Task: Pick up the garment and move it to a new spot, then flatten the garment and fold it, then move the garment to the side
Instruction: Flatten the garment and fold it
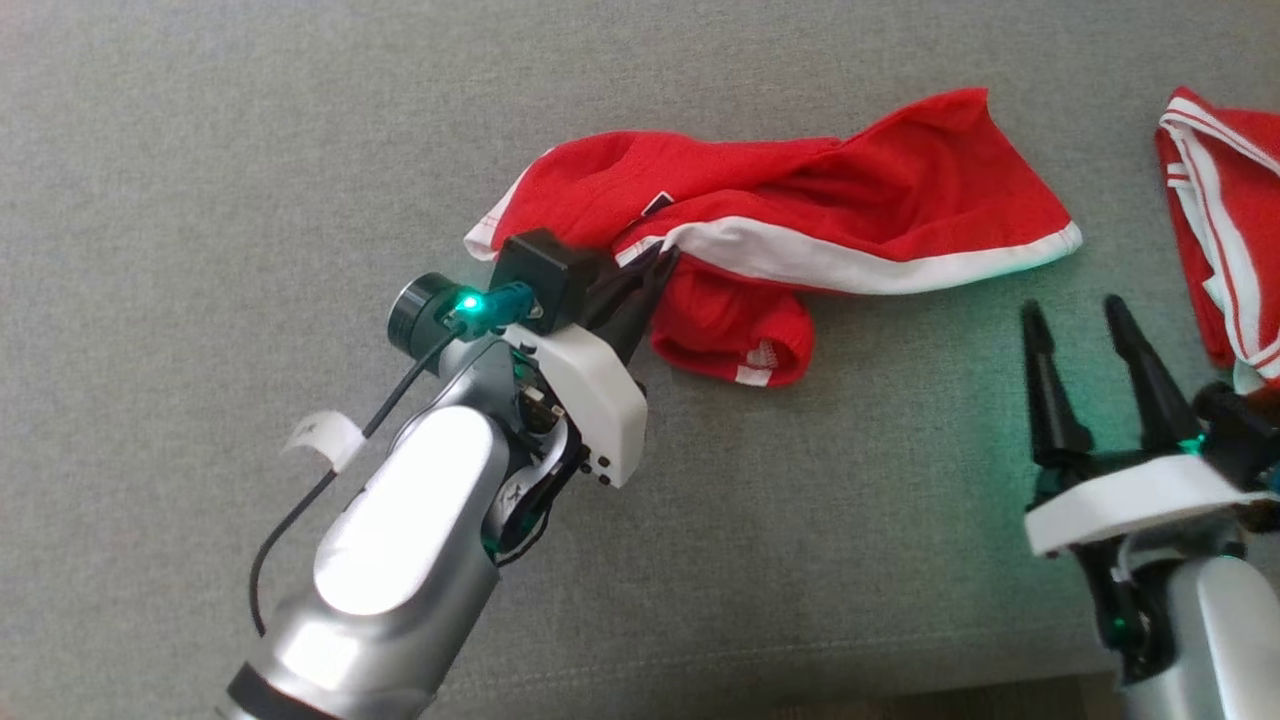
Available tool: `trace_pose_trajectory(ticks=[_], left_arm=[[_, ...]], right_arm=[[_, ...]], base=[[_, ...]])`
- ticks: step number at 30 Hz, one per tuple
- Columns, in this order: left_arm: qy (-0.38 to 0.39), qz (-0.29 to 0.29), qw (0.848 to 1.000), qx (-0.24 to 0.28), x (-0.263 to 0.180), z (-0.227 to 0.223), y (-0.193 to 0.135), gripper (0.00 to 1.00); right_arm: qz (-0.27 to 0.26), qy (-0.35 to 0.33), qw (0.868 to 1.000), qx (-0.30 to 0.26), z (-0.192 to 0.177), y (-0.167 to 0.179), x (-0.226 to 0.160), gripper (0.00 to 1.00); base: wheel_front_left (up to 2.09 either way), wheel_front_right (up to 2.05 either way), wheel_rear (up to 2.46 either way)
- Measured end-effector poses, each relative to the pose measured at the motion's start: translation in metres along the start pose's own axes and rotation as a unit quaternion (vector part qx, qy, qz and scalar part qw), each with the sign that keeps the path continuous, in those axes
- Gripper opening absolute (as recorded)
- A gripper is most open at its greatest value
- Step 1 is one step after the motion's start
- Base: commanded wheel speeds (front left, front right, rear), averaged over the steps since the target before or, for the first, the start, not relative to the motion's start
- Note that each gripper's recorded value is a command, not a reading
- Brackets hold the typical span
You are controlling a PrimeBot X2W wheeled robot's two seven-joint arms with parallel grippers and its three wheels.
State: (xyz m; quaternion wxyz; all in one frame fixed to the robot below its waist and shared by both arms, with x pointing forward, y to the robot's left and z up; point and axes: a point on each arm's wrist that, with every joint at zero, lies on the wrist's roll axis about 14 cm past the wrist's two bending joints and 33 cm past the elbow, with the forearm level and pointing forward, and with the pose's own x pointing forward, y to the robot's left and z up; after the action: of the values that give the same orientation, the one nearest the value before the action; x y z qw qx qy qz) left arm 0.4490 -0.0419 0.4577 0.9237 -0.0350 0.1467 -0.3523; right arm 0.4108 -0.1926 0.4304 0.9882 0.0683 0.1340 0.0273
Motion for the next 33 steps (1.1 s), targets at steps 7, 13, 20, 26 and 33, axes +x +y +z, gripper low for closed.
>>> trace_pose_trajectory(ticks=[7, 13, 20, 26, 33], left_arm=[[-0.003, 0.0, 1.0, 0.001, 0.003, -0.001, 0.004, 0.0], [0.004, 0.001, 1.0, -0.002, 0.007, -0.01, 0.01, 0.0], [0.01, 0.006, 1.0, -0.001, 0.009, -0.016, 0.018, 0.0], [0.009, 0.005, 1.0, 0.001, 0.009, -0.017, 0.018, 0.0], [-0.021, 0.013, 0.999, 0.024, 0.003, -0.001, 0.02, 0.0]], right_arm=[[-0.034, 0.041, 0.999, -0.004, -0.024, -0.032, 0.008, 1.0], [-0.037, 0.035, 0.999, -0.007, -0.016, -0.044, 0.046, 1.0], [-0.023, 0.097, 0.995, -0.003, -0.051, -0.037, 0.067, 1.0], [-0.015, 0.108, 0.994, -0.001, -0.054, -0.034, 0.08, 0.0], [-0.006, 0.089, 0.996, 0.005, -0.044, -0.028, 0.075, 0.0]], base=[[0.0, 0.0, 0.0], [0.0, 0.0, 0.0], [0.0, 0.0, 0.0], [0.0, 0.0, 0.0], [0.0, 0.0, 0.0]])
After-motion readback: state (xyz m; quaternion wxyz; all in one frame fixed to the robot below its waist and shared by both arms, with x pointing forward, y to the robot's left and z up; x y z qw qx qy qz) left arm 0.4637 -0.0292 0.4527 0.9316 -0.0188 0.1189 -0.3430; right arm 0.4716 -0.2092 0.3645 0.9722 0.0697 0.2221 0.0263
